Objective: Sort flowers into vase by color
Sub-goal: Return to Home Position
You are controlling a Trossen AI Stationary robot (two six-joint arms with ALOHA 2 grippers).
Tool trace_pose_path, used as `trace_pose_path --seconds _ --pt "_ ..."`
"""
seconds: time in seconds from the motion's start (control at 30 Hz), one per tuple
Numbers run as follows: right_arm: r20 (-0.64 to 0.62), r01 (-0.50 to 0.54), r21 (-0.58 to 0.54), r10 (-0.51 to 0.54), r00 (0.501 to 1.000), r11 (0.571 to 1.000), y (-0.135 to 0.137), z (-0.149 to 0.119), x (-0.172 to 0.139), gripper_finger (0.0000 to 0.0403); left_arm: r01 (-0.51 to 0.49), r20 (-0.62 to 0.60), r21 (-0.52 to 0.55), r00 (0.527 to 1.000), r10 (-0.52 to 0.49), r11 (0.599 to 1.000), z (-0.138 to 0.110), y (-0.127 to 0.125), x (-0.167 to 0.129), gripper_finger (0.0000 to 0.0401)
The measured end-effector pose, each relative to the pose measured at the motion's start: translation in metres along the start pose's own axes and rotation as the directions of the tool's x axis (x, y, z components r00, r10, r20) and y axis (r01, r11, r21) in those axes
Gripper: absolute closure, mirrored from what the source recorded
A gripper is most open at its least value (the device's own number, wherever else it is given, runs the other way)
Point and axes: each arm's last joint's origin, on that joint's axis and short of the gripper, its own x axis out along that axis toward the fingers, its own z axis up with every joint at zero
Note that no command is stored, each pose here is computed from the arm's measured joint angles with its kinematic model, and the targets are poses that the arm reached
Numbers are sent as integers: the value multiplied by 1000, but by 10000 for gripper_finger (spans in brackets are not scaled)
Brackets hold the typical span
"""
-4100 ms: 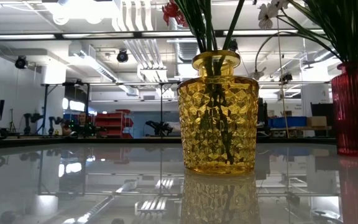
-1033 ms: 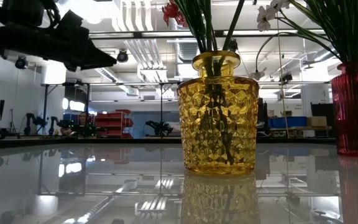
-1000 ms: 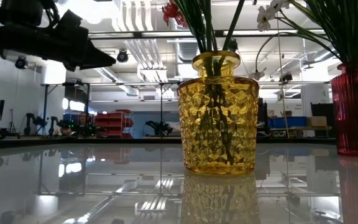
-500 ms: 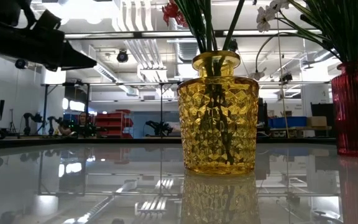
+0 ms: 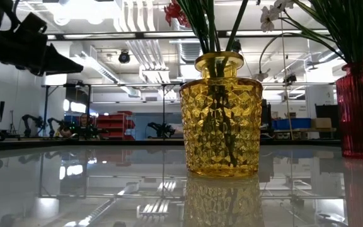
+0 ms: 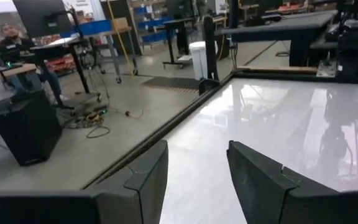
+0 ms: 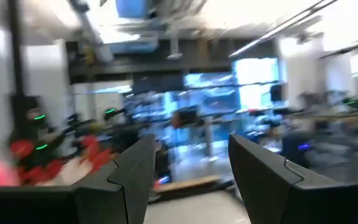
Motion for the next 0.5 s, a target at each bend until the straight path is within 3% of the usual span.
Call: trace_pose_path --seconds 0.1,0.17,0.23,0.33,0.4,0.43,0.5 --pt "50 155 -38 -153 987 987 -5 17 -4 207 1 10 -16 1000 0 1000 0 0 -1 246" --pt "81 334 -30 -331 940 942 -10 28 -8 207 8 3 -13 1000 -8 1000 -1 0 -1 246" --pt "93 553 14 -552 829 833 -16 35 -13 207 8 5 -15 1000 -8 1000 -1 0 -1 246" --pt "64 808 83 -812 580 583 -24 34 -21 207 8 4 -21 1000 -8 1000 -1 0 -1 246" --pt "34 893 115 -900 434 435 -27 28 -24 207 8 4 -22 1000 -8 1000 -1 0 -1 246" --pt "18 908 125 -916 401 400 -27 22 -24 207 8 4 -22 1000 -8 1000 -1 0 -1 246" --pt "-24 899 147 -907 420 412 -27 8 -24 207 9 4 -22 1000 -9 1000 -1 0 -1 246"
